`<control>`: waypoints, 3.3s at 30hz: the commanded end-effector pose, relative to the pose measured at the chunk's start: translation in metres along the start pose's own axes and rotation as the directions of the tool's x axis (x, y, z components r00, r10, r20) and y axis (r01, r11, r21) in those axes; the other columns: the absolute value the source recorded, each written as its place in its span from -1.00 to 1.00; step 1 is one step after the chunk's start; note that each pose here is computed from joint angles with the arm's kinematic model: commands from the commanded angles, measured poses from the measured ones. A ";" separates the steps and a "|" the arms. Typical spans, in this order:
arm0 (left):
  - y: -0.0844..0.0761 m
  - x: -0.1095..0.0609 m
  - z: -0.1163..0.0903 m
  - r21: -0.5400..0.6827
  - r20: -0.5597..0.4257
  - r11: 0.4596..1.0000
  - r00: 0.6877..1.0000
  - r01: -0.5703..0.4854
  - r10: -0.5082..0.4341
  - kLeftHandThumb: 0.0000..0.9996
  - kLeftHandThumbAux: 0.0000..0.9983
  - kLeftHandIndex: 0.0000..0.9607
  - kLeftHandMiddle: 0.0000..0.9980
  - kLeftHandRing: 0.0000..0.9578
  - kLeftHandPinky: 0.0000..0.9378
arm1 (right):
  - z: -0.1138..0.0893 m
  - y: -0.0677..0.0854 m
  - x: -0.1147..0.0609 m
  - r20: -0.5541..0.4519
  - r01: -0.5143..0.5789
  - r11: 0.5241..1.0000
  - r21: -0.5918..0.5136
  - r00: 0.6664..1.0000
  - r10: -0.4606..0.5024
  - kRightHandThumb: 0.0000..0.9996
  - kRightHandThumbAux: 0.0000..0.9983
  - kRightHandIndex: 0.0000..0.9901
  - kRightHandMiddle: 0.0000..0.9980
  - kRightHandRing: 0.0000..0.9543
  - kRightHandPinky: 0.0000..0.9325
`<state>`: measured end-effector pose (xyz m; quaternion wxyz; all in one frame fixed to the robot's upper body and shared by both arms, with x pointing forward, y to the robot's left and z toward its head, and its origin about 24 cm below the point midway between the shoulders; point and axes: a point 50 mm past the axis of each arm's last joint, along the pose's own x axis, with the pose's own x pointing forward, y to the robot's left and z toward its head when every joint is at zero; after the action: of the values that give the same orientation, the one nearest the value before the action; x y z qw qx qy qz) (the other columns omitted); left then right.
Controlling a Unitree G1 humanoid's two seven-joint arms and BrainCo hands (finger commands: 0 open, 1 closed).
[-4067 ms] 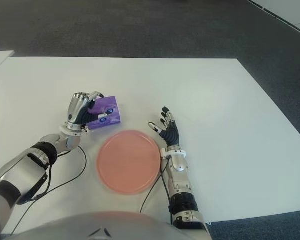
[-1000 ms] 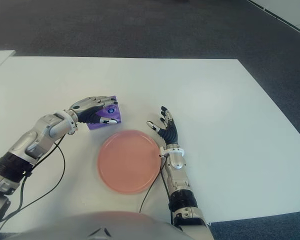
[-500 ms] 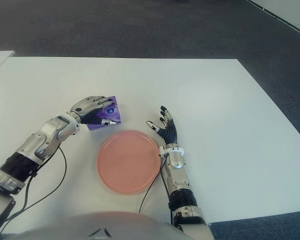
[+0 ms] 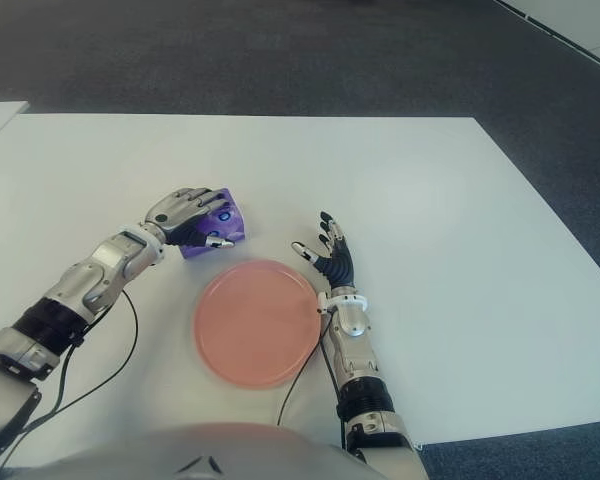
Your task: Put the tissue paper into the plate.
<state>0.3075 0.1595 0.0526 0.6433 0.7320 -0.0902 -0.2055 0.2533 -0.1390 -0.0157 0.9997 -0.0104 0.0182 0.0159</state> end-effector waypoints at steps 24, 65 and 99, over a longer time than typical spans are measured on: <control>-0.011 0.005 0.007 0.189 -0.043 0.980 0.997 -0.062 0.071 -0.49 -0.91 -1.00 -1.00 -1.00 -1.00 | -0.040 0.000 -0.028 -0.200 0.002 1.000 0.023 0.980 0.003 -0.88 0.53 -0.79 -0.82 -0.95 -1.00; -0.079 -0.001 0.015 0.404 -0.125 0.910 0.980 -0.094 0.157 -0.48 -0.74 -1.00 -1.00 -1.00 -1.00 | -0.042 -0.005 -0.036 -0.167 -0.001 0.999 0.035 0.986 0.006 -0.90 0.62 -0.77 -0.81 -0.92 -1.00; -0.100 -0.002 0.021 0.352 -0.247 0.935 0.959 -0.041 0.135 -0.32 -0.77 -1.00 -1.00 -1.00 -1.00 | -0.042 -0.008 -0.038 -0.168 0.003 0.999 0.043 0.986 0.005 -0.90 0.63 -0.82 -0.84 -0.95 -1.00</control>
<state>0.3059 0.1459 -0.0168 0.5212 0.8445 -0.1230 -0.0006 0.2449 -0.1439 -0.0168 0.9996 0.0042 -0.0037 0.0268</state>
